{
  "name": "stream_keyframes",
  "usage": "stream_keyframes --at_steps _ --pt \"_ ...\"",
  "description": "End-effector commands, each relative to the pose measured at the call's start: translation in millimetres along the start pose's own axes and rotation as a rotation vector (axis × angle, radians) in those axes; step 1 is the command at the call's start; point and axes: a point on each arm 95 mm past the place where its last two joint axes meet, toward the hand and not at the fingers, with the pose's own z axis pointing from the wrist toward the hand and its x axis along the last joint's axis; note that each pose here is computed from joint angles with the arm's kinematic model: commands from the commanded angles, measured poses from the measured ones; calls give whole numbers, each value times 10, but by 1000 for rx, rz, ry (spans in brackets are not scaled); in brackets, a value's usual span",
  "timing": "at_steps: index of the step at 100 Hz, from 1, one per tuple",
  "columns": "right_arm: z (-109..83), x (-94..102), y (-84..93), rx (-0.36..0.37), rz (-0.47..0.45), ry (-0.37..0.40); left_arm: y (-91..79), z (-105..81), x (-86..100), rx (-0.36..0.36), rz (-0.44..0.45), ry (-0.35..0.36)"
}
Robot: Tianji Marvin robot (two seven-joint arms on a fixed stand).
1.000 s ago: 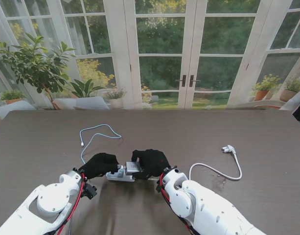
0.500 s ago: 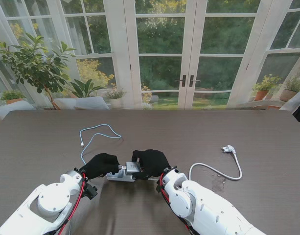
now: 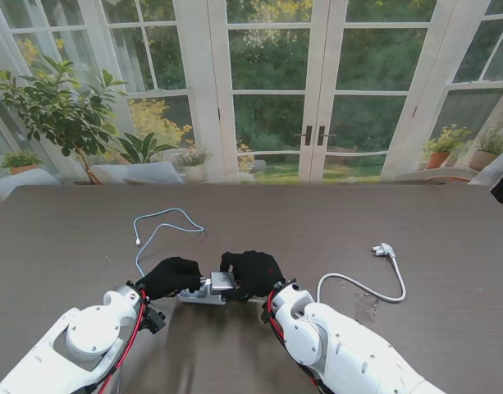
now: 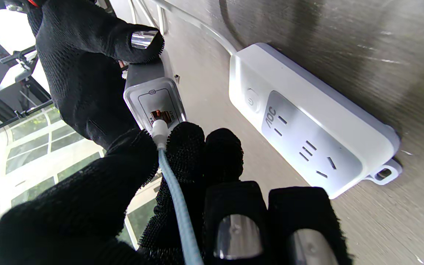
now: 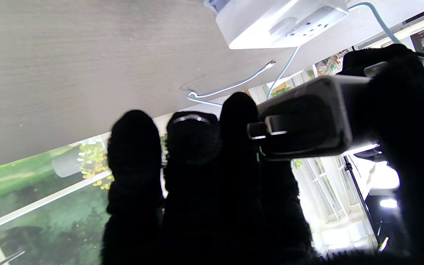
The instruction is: Set up the charging station
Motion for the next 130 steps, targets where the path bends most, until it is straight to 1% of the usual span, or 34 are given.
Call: stream_keyframes --at_steps 1,29,50,69,88,106,123,130 --pt "23 120 -23 7 15 24 48 22 24 -20 -9 8" --pt "15 149 -22 3 24 17 75 33 19 -17 -16 8" --pt "10 161 -29 1 35 13 96 59 22 10 -33 13" --pt "4 159 -27 0 35 10 101 53 19 2 -75 -11" --pt "-3 160 -25 0 39 7 125 67 11 20 -111 -28" --pt "-4 164 -26 0 41 7 143 83 4 25 -100 -22" --pt "-9 168 -27 3 42 5 147 94 14 51 -97 -13" --pt "-10 169 -28 4 42 5 149 97 16 67 -114 -14"
